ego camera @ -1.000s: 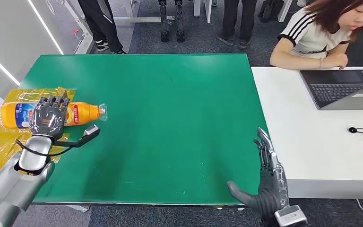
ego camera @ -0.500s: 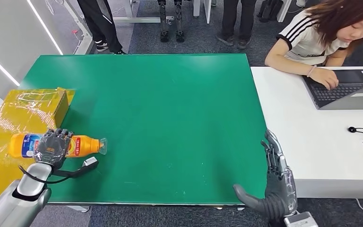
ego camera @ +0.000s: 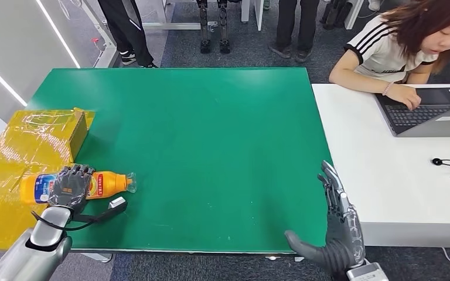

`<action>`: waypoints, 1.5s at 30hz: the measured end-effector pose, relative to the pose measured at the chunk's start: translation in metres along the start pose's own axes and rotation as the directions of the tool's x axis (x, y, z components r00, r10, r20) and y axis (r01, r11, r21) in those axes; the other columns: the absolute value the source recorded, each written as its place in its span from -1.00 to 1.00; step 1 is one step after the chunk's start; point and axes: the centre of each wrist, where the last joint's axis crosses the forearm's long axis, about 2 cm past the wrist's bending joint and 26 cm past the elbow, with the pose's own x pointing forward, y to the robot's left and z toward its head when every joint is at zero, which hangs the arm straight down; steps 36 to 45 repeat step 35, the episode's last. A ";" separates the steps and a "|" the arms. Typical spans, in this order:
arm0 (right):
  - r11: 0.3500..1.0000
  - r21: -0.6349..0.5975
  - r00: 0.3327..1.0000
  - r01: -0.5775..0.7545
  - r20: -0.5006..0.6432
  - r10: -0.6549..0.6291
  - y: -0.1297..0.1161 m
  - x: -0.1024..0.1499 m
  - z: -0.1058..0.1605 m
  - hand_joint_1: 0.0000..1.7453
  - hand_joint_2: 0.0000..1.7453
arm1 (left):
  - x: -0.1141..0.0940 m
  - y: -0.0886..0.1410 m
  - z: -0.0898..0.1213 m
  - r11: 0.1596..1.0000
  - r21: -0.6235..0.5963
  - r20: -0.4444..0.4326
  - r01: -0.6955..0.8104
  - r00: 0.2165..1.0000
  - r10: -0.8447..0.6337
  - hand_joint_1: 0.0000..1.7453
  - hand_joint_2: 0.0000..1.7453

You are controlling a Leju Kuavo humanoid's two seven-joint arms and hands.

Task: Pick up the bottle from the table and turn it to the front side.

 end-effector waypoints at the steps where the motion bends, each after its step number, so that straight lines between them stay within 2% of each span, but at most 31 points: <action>1: 1.000 0.009 1.000 0.002 0.003 -0.002 0.000 0.000 -0.002 -1.00 1.00 | 0.001 -0.001 0.000 1.000 0.007 -0.020 0.003 1.000 -0.003 -1.00 1.00; 6: 1.000 0.029 1.000 0.004 0.016 -0.005 0.003 -0.001 -0.011 -1.00 1.00 | 0.006 -0.005 -0.005 0.999 0.036 -0.080 0.026 0.997 -0.023 -1.00 1.00; 16: 1.000 0.006 1.000 0.001 0.007 -0.001 0.006 -0.003 -0.014 -1.00 1.00 | 0.004 -0.008 -0.015 0.997 0.065 -0.060 0.037 0.998 -0.033 -1.00 1.00; 24: 1.000 -0.022 1.000 0.012 -0.014 -0.012 0.006 -0.008 -0.013 -1.00 1.00 | 0.014 -0.002 -0.023 0.995 0.088 -0.035 -0.037 0.999 0.040 -1.00 1.00; 27: 0.999 -0.036 1.000 0.010 -0.021 -0.011 0.006 -0.009 -0.012 -1.00 1.00 | 0.023 0.002 -0.024 0.986 0.119 -0.031 -0.116 0.992 0.120 -1.00 1.00; 30: 0.998 -0.059 0.999 0.010 -0.035 -0.012 0.006 -0.009 -0.009 -1.00 1.00 | 0.042 0.017 -0.029 0.912 0.238 0.032 -0.333 0.942 0.336 -1.00 1.00; 33: 0.997 -0.078 0.999 0.025 -0.046 -0.029 0.007 -0.012 -0.008 -1.00 1.00 | 0.055 0.037 -0.032 0.708 0.450 0.143 -0.545 0.826 0.545 -1.00 1.00; 34: 0.996 -0.081 0.998 0.034 -0.049 -0.038 0.008 -0.013 -0.009 -1.00 1.00 | 0.060 0.044 -0.031 0.623 0.521 0.151 -0.584 0.781 0.606 -1.00 1.00; 35: 0.996 -0.082 0.998 0.038 -0.050 -0.042 0.008 -0.014 -0.009 -1.00 1.00 | 0.062 0.048 -0.030 0.579 0.554 0.155 -0.598 0.758 0.634 -1.00 1.00; 45: 0.996 -0.082 0.998 0.038 -0.050 -0.042 0.008 -0.014 -0.009 -1.00 1.00 | 0.062 0.048 -0.030 0.579 0.554 0.155 -0.598 0.758 0.634 -1.00 1.00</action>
